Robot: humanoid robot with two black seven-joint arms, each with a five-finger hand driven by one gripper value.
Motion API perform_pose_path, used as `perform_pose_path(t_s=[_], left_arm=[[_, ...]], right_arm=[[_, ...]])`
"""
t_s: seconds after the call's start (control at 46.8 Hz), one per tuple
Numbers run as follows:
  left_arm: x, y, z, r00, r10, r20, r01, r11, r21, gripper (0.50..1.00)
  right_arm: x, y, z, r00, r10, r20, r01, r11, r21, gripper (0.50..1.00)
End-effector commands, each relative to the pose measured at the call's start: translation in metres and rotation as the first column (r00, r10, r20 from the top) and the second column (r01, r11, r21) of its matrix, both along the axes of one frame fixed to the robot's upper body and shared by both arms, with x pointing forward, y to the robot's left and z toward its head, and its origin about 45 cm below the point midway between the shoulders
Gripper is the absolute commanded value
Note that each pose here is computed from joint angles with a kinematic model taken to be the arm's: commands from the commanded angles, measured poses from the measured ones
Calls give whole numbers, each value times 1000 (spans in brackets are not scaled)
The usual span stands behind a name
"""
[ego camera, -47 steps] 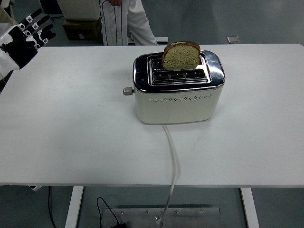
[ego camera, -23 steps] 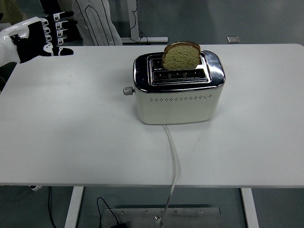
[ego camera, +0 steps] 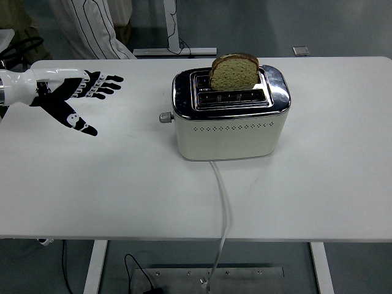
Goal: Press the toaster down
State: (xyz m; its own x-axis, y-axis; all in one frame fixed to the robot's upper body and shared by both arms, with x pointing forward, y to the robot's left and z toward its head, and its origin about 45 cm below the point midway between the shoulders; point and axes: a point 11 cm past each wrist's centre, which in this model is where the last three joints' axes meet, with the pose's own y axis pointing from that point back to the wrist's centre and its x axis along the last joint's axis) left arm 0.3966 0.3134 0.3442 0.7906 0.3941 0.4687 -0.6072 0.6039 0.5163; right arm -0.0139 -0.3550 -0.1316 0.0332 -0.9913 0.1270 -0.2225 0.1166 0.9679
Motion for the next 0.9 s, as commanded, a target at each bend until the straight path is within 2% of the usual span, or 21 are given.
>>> perform_pose_path(t_s=[0.0, 0.15, 0.513, 0.876], left_arm=[[0, 1, -8, 1000, -16, 13, 15, 997, 70, 1000], [0, -11, -27, 999, -52, 6, 51, 992, 112, 1000], [6, -51, -50, 995, -104, 1, 104, 991, 80, 1000], [7, -55, -63, 994, -107, -13, 108, 990, 92, 1000]], right_arm=[[0, 0, 0, 1000, -1, -1, 1, 1000, 0, 998], [0, 0, 0, 1000, -1, 1, 1, 1000, 0, 998], [0, 0, 0, 1000, -1, -1, 1, 1000, 0, 998], [0, 0, 0, 1000, -3, 1, 3, 1000, 0, 998]])
